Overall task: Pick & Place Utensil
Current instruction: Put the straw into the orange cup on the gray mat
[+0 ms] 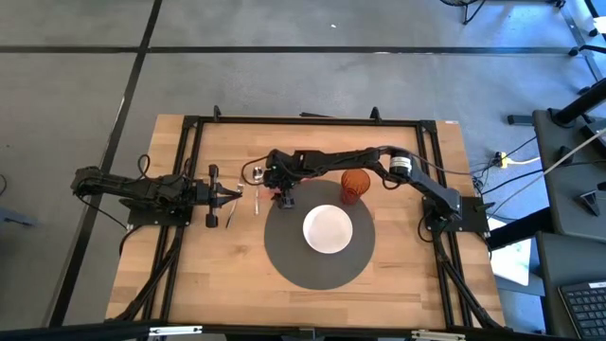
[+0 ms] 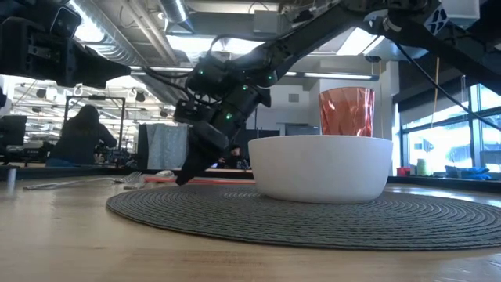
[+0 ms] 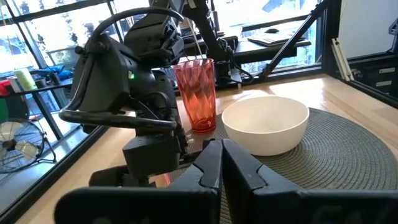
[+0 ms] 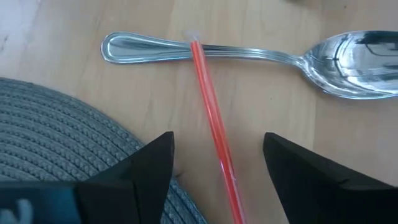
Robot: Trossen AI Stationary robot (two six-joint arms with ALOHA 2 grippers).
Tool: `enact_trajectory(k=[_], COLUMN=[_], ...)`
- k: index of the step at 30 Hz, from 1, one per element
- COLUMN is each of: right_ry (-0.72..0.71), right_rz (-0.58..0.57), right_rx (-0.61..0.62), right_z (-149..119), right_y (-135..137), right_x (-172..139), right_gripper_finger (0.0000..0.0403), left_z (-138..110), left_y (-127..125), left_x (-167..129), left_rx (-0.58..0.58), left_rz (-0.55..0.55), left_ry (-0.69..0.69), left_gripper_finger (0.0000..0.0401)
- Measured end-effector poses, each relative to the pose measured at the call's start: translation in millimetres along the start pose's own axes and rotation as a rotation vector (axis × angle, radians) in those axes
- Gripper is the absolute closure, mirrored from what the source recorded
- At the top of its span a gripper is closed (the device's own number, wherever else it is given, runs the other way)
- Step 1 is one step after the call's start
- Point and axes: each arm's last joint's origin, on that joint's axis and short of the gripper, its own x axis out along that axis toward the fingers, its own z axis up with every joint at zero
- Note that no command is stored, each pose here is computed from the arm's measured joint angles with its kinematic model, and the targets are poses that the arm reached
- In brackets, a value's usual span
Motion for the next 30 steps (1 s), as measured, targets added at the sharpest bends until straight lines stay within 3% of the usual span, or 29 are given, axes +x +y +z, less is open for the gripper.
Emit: enact_trajectory(k=[4,13,18,23,30], right_ry=[0.010,0.009,0.021,0.003,-0.026], right_rz=[0.003,0.012,0.020,0.004,-0.073], right_rx=[-0.029,-0.097,-0.101,-0.144,-0.267], right_z=[-1.0,-1.1,6.9,36.7,89.3], right_y=[0.3,0.9,1.2,8.5,48.8], right_x=[0.1,0.4,-4.8,-25.5,-68.0], right_gripper_finger=[0.0211,0.0386,0.0385,0.0398,0.0398], left_z=[0.0,0.0,0.0,0.0,0.0], left_y=[0.0,0.0,0.0,0.0,0.0], left_x=[0.0,0.0,0.0,0.0,0.0], left_rx=[0.000,0.000,0.000,0.000,0.000], left_rz=[0.000,0.000,0.000,0.000,0.000], left_ry=[0.000,0.000,0.000,0.000,0.000], left_gripper_finger=[0.0400,0.0394,0.0396,0.0399,0.0396])
